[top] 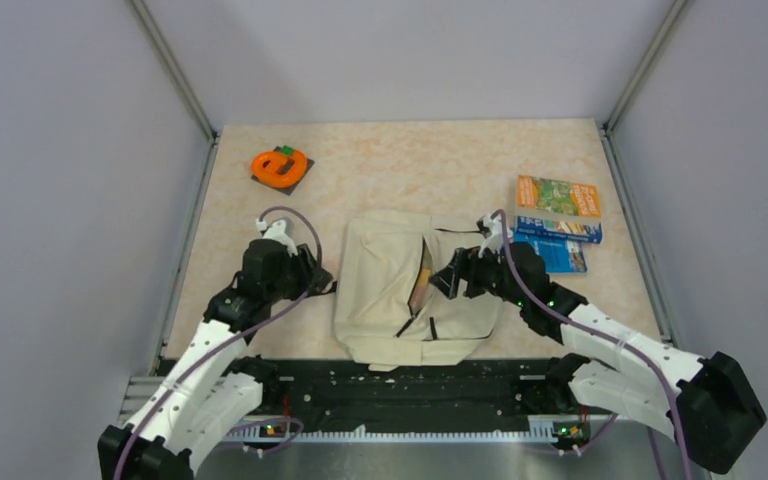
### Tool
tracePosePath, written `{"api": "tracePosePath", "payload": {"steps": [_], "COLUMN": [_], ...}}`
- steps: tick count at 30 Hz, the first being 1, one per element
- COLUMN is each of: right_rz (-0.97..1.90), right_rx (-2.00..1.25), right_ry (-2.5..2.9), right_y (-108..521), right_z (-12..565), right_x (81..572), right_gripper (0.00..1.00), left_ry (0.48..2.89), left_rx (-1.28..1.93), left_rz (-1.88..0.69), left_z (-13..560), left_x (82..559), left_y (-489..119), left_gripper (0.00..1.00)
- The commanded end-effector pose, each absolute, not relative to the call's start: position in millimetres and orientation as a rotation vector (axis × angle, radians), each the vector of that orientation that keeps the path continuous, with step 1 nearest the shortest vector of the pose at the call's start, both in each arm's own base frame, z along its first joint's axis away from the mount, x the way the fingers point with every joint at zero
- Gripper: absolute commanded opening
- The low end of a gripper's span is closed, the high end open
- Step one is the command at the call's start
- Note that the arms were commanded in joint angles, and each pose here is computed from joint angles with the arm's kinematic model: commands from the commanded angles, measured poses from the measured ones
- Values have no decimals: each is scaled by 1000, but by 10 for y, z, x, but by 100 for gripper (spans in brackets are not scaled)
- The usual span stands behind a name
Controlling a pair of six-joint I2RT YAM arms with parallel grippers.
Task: Pack the student bag
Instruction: Pick up the stationery from the center of the board, then place the stationery in the student bag.
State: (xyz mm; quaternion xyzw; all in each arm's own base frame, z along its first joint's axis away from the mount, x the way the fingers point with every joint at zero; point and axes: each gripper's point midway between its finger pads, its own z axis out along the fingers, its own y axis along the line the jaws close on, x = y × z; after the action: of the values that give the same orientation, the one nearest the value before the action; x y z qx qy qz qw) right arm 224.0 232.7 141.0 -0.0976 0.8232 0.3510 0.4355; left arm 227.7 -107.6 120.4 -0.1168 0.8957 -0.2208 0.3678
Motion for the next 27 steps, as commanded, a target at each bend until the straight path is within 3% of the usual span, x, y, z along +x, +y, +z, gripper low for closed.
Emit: {"api": "tracePosePath", "payload": {"steps": [1,8,14,27], "right_rz": [1073,1163,1365,1510], "right_rx": [-284,-324,-282,-287], "right_ry": [1963,1970,1866,1886], "right_y": [2621,2869,3002,3215], "right_z": [1775,1819,2029,2010], "right_x": [2228,2093,1963,1921], "right_gripper": [75,75,82,82], "left_ry": [2085,1974,1961,1973], "left_rx": [58,346,437,603], "left_rz": [-742,-867,-903,-920], "left_z": [1847,2105,2075,1995], "left_x": [2332,2126,2047,1828], "left_y": [-1632,-2250,-2480,-2856], "left_gripper": [45,45,44,43]}}
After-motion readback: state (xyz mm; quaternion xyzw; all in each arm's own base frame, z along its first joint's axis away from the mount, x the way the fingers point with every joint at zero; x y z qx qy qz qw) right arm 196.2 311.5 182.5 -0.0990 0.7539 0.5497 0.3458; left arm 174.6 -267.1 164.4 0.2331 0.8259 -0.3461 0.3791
